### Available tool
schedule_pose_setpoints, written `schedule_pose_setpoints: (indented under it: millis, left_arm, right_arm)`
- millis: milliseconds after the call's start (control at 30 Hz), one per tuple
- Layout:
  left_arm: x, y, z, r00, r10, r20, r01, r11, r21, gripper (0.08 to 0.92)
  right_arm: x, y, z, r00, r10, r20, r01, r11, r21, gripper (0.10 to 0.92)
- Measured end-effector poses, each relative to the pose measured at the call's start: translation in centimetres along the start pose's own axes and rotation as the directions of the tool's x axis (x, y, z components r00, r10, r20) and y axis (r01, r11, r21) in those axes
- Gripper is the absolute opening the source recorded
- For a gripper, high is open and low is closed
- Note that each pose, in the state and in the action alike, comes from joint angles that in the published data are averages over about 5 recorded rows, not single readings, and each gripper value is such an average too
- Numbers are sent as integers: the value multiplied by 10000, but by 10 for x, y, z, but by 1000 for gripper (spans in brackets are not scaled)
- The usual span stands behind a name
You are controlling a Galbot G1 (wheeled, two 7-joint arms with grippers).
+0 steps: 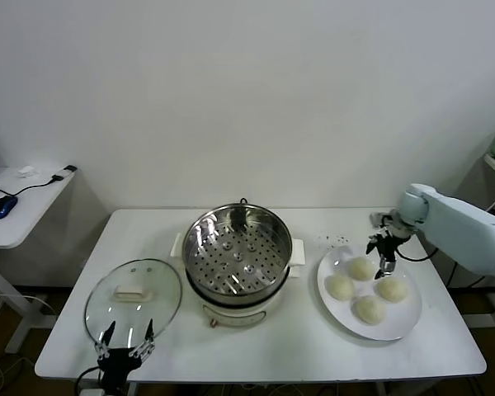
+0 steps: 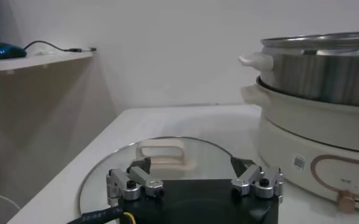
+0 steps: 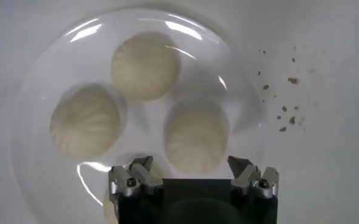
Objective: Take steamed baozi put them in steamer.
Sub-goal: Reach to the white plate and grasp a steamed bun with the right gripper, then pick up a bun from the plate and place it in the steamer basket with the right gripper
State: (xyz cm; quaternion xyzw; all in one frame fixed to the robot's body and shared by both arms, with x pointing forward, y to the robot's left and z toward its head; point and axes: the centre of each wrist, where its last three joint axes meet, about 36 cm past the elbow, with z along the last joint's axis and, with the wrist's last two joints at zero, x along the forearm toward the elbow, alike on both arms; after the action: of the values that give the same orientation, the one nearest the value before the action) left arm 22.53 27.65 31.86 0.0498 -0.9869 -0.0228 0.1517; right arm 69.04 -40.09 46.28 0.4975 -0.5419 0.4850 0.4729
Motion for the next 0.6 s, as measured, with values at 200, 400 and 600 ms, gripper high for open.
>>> schedule_pose_setpoints:
  millis: [200, 400, 600]
  left_arm:
    - [0, -1, 0, 10000, 9, 2, -9, 10000, 0, 823]
    - [-2, -3, -2, 10000, 11, 48, -11, 10000, 48, 823]
    - [-1, -5, -4, 10000, 47, 86, -48, 10000, 37, 823]
  right_arm:
    - [-7, 1, -2, 10000, 2, -4, -2, 10000, -25, 769]
    - [-12, 2, -6, 9999, 99, 122, -99, 10000, 2, 665]
    - [-3, 1, -7, 9994, 183, 288, -188, 9997, 164, 645]
